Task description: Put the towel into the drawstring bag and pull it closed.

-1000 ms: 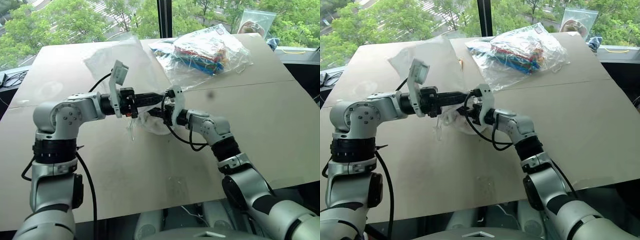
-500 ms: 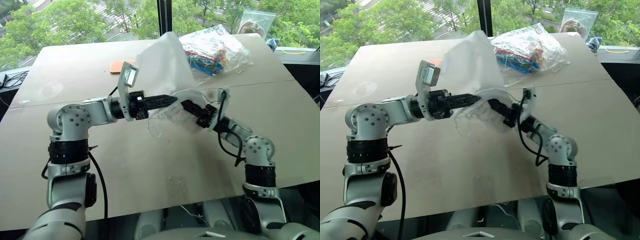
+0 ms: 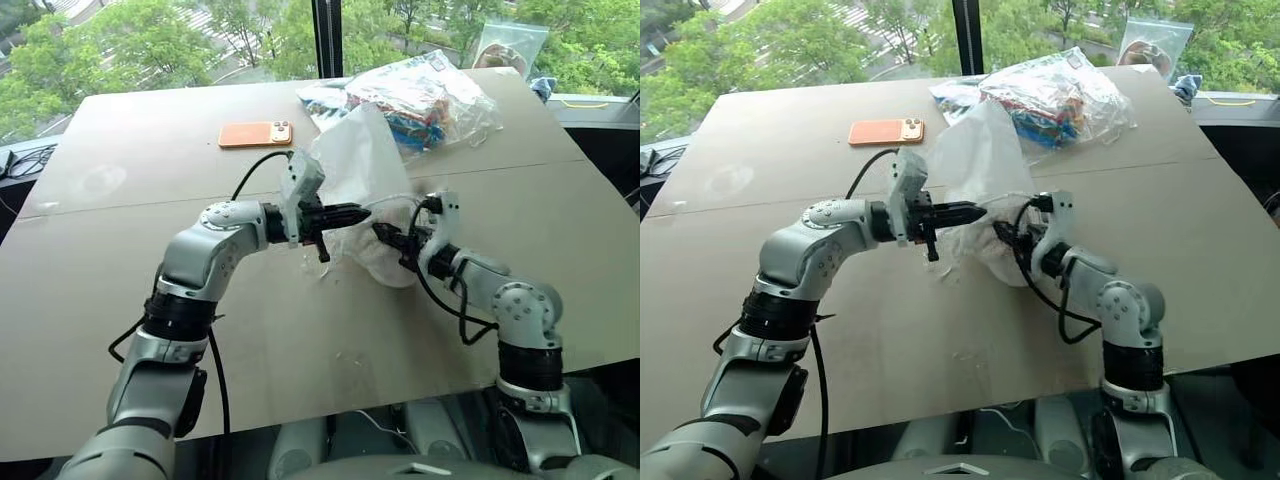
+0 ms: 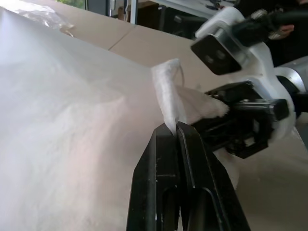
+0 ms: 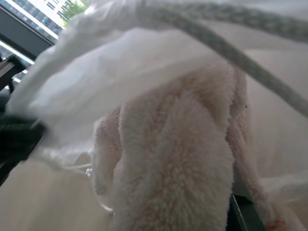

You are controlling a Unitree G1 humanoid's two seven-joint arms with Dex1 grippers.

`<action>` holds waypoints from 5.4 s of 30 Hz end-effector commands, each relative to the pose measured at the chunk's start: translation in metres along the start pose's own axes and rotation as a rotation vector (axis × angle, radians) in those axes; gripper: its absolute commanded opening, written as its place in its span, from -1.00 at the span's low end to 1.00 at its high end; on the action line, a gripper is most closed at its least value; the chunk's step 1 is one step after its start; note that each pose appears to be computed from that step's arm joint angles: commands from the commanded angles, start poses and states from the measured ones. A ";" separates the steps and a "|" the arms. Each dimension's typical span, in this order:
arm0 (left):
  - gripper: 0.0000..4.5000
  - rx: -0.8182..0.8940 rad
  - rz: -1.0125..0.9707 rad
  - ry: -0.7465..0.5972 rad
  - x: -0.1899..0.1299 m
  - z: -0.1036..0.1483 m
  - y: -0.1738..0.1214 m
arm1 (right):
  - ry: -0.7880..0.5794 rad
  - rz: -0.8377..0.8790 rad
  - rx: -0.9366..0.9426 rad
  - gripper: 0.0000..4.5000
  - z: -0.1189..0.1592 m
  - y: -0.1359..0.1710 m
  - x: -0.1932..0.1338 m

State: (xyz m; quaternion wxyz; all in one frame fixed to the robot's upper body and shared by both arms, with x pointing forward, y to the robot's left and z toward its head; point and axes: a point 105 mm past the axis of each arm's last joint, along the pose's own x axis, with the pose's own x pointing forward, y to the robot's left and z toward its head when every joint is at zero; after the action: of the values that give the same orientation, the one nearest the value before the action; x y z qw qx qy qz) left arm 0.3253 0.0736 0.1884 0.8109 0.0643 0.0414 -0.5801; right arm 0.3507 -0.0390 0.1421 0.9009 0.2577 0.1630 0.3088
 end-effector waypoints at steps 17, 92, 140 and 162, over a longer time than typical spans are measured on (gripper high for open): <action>-1.00 -0.226 -0.102 -0.106 -0.009 0.038 -0.028 | -0.286 0.239 0.342 -0.98 0.054 0.037 0.042; -1.00 -0.191 0.132 -0.068 -0.026 0.015 0.021 | -0.048 -0.246 -0.885 -0.34 0.043 -0.009 -0.012; -1.00 -0.008 0.069 0.181 -0.077 -0.028 0.037 | -0.014 0.059 -0.902 0.74 0.056 0.000 -0.024; -1.00 -0.006 0.072 0.161 -0.071 -0.031 0.023 | 0.169 0.096 -0.496 0.19 0.038 -0.013 0.004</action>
State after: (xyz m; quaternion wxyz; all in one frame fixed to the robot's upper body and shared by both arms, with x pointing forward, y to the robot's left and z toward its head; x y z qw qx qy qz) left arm 0.3269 0.1537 0.1552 0.8237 0.1036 0.1335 -0.5412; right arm 0.3736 -0.0593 0.1436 0.8986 0.0038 0.1807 0.3998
